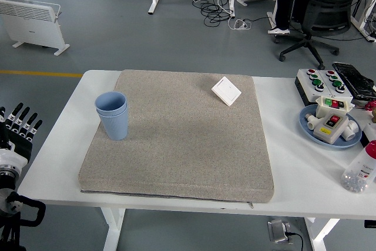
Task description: Push cup pick cup insert cup
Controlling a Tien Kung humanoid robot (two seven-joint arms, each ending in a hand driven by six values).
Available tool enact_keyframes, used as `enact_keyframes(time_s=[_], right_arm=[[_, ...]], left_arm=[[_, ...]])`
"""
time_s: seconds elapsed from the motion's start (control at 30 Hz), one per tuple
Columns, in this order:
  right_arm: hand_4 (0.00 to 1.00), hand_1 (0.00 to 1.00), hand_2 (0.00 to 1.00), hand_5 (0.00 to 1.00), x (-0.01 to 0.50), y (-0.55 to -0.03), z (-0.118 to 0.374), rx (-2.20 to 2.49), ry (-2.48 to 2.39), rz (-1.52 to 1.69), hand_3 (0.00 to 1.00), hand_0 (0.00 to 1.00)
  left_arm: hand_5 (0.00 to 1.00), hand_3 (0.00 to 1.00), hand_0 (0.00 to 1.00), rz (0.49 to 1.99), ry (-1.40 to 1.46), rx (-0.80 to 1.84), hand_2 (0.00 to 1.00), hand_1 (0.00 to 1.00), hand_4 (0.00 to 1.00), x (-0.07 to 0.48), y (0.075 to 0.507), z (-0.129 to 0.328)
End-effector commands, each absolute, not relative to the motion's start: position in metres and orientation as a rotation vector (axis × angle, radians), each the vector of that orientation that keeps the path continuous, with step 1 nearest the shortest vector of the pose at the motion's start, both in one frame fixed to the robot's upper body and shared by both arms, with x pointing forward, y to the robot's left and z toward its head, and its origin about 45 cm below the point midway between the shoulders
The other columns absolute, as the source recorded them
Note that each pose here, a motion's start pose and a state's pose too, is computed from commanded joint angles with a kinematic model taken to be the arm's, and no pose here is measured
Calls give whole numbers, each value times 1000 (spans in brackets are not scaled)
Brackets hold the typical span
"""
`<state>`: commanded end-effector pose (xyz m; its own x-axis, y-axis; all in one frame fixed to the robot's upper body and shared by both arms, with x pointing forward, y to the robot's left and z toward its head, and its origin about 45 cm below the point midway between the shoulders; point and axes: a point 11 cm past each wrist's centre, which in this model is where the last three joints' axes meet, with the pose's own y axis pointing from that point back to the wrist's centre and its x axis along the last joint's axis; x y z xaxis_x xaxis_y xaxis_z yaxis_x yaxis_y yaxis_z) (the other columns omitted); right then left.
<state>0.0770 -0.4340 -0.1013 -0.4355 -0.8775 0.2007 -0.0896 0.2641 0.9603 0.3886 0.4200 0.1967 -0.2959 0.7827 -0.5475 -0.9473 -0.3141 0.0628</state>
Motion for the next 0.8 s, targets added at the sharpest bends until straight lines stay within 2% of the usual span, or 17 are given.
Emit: enact_keyframes(time_s=[0.8], right_arm=[[141, 710, 771, 473, 81, -433, -101, 892, -1736, -1256, 581, 781]], left_arm=[[998, 821, 809, 1849, 445, -523, 893, 839, 563, 390, 421, 200]])
